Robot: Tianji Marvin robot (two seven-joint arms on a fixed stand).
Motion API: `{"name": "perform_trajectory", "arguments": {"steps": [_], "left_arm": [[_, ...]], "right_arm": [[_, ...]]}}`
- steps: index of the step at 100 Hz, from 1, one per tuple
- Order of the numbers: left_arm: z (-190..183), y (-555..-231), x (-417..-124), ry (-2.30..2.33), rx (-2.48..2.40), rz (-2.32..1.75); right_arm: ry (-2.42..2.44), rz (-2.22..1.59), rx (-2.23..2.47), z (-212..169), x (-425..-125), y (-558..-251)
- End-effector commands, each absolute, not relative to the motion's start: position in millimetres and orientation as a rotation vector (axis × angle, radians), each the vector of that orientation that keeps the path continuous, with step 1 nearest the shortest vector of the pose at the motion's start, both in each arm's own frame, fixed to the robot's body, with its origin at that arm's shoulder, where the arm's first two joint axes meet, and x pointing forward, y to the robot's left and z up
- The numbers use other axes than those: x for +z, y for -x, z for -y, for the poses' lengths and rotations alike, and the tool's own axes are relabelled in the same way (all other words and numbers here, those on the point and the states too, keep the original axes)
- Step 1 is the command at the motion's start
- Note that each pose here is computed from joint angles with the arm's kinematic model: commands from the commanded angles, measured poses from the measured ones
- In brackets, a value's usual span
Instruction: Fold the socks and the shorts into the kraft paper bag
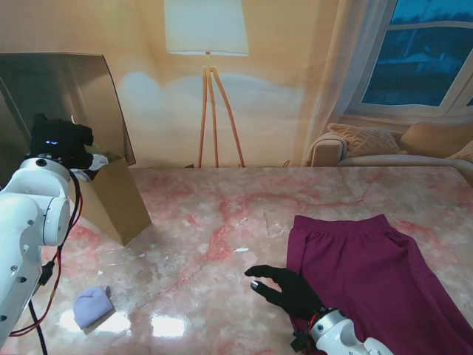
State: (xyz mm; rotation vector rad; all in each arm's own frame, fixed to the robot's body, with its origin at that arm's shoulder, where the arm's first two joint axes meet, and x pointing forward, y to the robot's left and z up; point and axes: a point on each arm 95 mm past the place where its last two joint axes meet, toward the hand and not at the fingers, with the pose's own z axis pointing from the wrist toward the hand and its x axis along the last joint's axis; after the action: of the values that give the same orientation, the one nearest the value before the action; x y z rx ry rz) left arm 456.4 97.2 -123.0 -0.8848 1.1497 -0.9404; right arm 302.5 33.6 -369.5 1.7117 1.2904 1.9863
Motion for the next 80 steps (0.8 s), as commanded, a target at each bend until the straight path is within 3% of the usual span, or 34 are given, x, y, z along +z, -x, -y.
{"name": "perform_trajectory", "arguments": {"steps": [1,48,80], "left_arm": [[-96,-455,-121,0.878,-0.950,-1.142],[-82,-437,-113,0.869,-1.047,-1.119],[-47,-398,-113,0.893,-1.226,-1.090]], "right_arm": [[-1.718,-1.296,1.987,-35,-371,-300],[-1.713,-1.303,1.990,-36,-372,-300],[-1.708,-1.299,1.994,-36,-372,-301]]}}
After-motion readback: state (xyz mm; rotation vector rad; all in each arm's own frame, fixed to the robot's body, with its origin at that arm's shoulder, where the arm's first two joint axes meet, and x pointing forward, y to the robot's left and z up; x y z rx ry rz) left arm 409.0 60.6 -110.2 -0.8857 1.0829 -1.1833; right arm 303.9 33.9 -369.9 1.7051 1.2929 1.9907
